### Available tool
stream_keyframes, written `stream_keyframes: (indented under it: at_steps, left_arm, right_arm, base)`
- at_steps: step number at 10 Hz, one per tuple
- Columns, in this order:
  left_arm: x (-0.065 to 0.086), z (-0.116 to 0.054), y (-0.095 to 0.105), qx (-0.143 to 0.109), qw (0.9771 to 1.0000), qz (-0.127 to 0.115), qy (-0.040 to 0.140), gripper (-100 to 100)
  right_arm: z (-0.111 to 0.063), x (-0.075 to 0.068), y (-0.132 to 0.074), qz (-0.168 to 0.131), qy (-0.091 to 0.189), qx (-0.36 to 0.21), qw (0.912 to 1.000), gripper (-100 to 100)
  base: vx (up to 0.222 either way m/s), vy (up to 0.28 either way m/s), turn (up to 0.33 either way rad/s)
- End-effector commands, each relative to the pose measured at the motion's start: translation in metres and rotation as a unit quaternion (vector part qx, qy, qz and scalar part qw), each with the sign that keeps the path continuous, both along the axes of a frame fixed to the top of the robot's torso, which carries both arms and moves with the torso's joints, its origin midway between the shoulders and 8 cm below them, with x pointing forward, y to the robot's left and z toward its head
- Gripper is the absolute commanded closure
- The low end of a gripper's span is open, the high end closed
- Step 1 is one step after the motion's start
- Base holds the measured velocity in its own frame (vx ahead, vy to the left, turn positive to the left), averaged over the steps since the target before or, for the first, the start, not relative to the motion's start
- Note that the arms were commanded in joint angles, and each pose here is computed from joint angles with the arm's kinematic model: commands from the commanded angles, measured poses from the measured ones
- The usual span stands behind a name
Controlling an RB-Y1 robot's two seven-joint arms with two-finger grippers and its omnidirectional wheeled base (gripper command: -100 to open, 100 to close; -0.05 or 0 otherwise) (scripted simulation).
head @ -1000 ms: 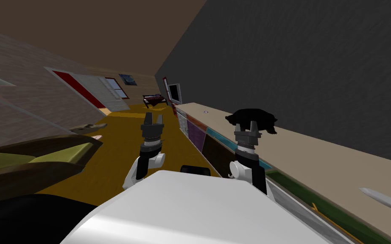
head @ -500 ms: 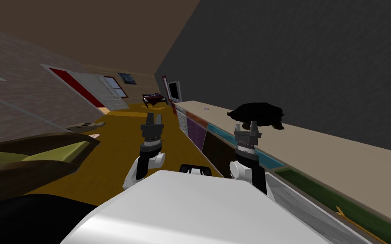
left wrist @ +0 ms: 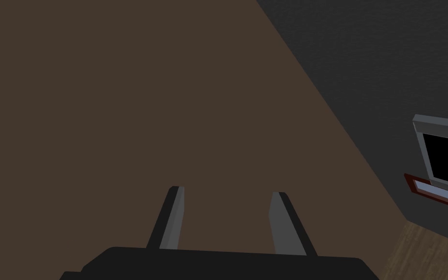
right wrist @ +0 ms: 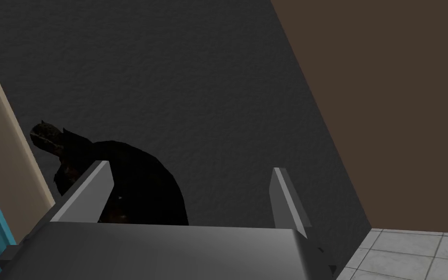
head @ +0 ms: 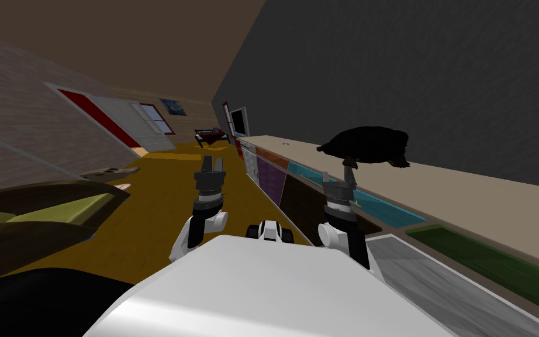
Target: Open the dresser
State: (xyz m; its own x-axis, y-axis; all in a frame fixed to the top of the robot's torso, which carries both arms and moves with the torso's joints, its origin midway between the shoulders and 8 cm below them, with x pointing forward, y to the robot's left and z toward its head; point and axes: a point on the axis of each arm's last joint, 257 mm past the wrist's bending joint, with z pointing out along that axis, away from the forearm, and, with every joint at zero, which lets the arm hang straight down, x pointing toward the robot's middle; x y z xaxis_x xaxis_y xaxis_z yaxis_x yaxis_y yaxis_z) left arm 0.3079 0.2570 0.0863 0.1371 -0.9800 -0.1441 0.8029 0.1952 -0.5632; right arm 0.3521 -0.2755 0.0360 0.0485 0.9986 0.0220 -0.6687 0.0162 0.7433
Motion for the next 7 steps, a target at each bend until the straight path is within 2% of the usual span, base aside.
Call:
stream_keyframes:
  at_steps: [1, 3, 5, 6, 7]
  left_arm:
    - [0.000, 0.000, 0.000, 0.000, 1.0000, 0.000, 0.000, 0]
    - [0.000, 0.000, 0.000, 0.000, 1.0000, 0.000, 0.000, 0]
    - [0.000, 0.000, 0.000, 0.000, 1.0000, 0.000, 0.000, 0]
    - [0.000, 0.000, 0.000, 0.000, 1.0000, 0.000, 0.000, 0]
    - [0.000, 0.000, 0.000, 0.000, 1.0000, 0.000, 0.000, 0]
  right_arm:
    - [-0.006, 0.005, 0.007, -0.020, 0.016, -0.072, 0.9971, -100]
    - [-0.013, 0.009, 0.012, -0.042, 0.028, -0.138, 0.9892, -100]
    - [-0.020, 0.014, 0.015, -0.068, 0.039, -0.207, 0.9753, -100]
    - [-0.021, 0.014, 0.016, -0.070, 0.039, -0.211, 0.9742, -100]
    - [-0.025, 0.016, 0.018, -0.085, 0.044, -0.250, 0.9635, -100]
  base:
    - [0.029, 0.086, -0.050]
    - [0.047, 0.082, -0.067]
    - [0.063, 0.100, -0.086]
    - [0.034, 0.067, -0.021]
    - [0.030, 0.065, -0.042]
